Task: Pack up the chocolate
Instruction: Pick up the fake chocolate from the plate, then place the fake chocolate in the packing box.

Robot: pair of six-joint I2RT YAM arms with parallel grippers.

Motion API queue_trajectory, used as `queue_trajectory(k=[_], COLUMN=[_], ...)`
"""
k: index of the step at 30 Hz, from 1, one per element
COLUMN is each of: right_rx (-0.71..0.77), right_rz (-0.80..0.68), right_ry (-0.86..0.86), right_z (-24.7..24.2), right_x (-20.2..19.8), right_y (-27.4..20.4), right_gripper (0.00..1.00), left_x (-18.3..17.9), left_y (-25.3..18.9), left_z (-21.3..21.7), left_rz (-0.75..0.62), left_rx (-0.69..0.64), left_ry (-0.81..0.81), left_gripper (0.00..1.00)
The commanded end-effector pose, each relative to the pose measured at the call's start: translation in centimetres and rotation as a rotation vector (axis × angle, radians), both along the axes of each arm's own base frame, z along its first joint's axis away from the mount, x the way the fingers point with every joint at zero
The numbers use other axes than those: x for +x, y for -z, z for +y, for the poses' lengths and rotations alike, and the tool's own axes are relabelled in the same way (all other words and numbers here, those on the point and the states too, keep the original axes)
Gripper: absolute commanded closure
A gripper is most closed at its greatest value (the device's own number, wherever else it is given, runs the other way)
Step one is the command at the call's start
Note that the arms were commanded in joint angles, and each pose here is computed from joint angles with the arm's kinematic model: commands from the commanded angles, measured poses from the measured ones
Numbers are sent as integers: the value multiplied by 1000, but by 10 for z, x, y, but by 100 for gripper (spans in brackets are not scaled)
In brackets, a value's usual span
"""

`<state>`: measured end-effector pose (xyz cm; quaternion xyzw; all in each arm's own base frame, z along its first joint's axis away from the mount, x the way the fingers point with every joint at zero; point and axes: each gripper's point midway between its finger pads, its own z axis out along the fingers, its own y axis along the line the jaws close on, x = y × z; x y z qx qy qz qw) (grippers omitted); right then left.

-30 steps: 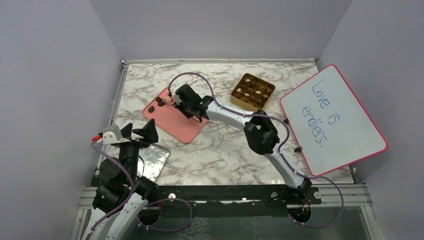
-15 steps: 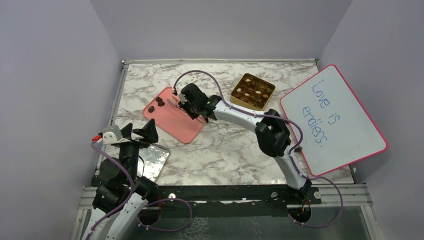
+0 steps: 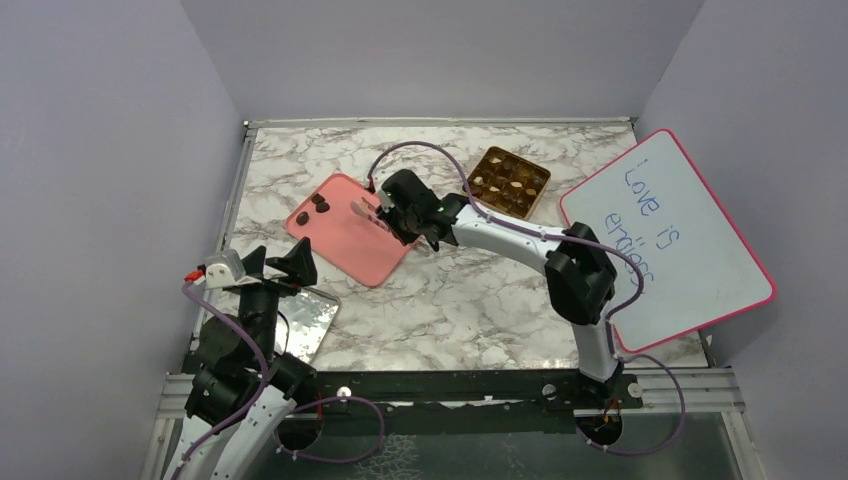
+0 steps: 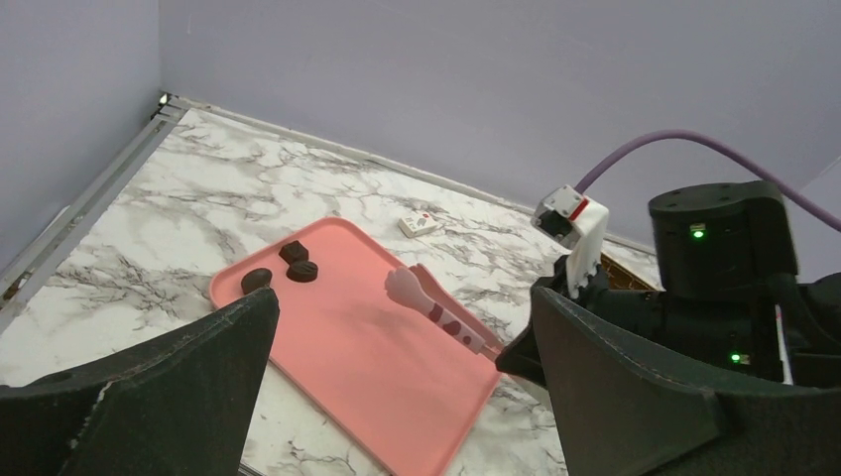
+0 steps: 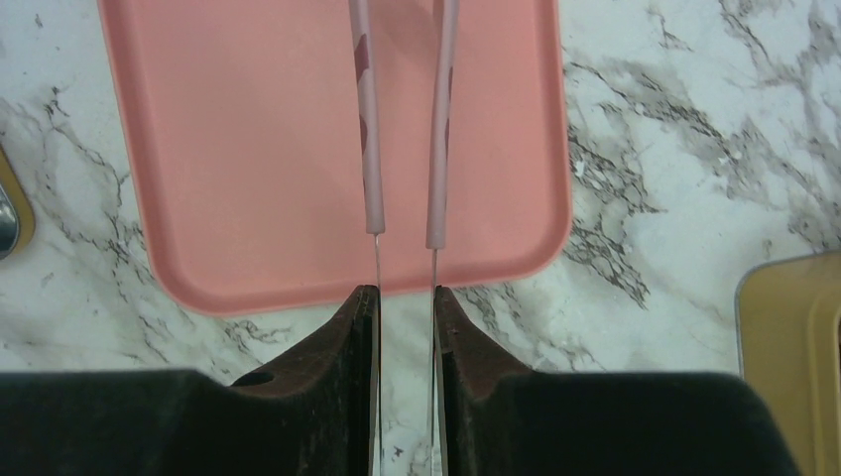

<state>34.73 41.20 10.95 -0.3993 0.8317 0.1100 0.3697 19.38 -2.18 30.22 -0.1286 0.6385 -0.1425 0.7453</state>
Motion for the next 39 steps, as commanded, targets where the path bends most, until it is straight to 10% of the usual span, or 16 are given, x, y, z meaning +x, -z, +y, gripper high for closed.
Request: queue_trajectory(k=[1, 39], right_rx=[60, -65], right_rz=[-4, 122], right_ry=[54, 640], right_z=[-26, -282], right_x=[-6, -25], right_y=[-40, -42], right_gripper=[81, 76], left_x=[-1, 13], left_y=[-9, 8], left_z=[-3, -26], left_rz=[-24, 49], left_rx=[-11, 45], left_ry=[19, 105], left_gripper=[1, 1])
